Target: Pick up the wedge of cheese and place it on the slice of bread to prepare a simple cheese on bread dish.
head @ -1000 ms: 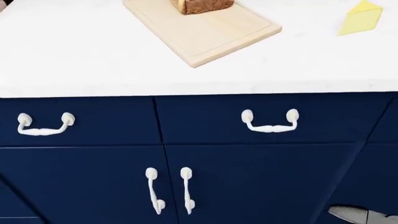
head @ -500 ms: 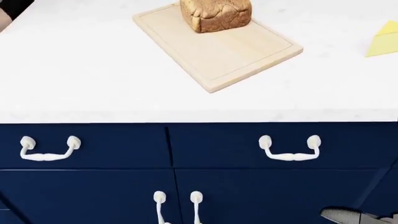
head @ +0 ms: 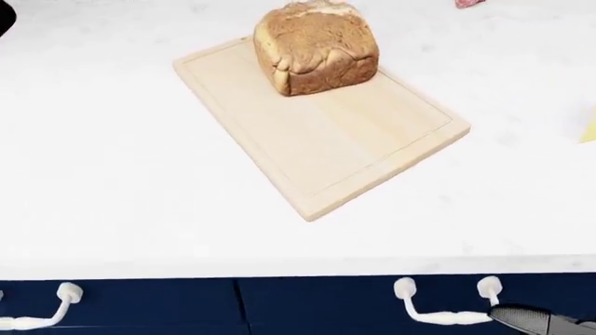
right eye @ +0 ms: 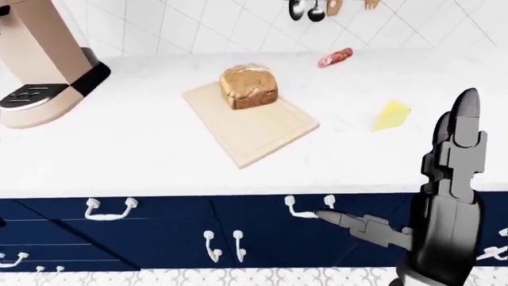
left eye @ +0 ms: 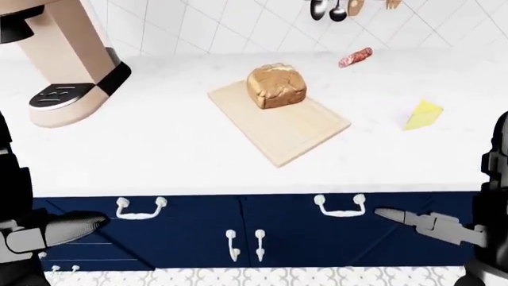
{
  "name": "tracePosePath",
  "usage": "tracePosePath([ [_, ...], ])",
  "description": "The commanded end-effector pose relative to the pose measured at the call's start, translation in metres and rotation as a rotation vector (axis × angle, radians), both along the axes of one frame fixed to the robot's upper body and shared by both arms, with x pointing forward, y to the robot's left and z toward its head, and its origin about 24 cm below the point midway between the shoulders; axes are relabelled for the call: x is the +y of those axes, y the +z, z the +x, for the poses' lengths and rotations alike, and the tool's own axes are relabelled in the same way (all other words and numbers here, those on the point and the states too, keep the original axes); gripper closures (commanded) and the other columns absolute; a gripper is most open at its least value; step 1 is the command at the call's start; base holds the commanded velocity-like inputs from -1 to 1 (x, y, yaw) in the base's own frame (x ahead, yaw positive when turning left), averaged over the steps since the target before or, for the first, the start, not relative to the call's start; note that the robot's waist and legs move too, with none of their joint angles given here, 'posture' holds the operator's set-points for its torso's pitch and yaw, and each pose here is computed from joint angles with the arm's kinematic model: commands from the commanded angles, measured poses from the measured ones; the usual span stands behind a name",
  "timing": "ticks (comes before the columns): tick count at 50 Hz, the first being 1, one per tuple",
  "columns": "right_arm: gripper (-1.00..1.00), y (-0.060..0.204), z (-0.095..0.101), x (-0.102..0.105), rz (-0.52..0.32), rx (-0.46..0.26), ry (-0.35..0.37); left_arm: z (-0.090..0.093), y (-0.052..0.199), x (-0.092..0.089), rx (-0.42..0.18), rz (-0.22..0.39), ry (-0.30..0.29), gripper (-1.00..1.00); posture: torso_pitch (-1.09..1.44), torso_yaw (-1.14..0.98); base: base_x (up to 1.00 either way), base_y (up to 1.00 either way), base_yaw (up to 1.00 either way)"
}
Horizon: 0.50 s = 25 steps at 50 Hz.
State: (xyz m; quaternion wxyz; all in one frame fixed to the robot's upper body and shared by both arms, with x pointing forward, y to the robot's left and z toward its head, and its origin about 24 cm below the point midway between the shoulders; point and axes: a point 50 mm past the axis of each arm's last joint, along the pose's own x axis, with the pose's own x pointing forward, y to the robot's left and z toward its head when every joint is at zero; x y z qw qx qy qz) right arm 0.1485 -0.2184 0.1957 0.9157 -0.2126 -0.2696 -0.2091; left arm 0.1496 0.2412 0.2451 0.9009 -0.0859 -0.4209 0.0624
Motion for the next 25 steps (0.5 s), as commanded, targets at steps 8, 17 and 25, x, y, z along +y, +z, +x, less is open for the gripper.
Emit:
tracePosePath([
  [8,-1.00,0.0057,-0.0009,0.0025,-0.009,-0.038,0.003,-0.0036,0.0045,0.0001,-0.032,0.016,0.011,-1.00,0.00,0.00,0.12,0.00,0.00],
  [17,-1.00,0.0063,-0.0013,0.0028,-0.011,-0.040,0.002,-0.0037,0.0049,0.0000,-0.032,0.016,0.010,-1.00,0.00,0.00,0.00,0.00,0.00],
  [25,-1.00,0.0069,-0.0017,0.0048,-0.026,-0.043,0.014,-0.0031,0.0045,-0.0004,-0.031,0.017,0.009,-1.00,0.00,0.00,0.00,0.00,0.00],
])
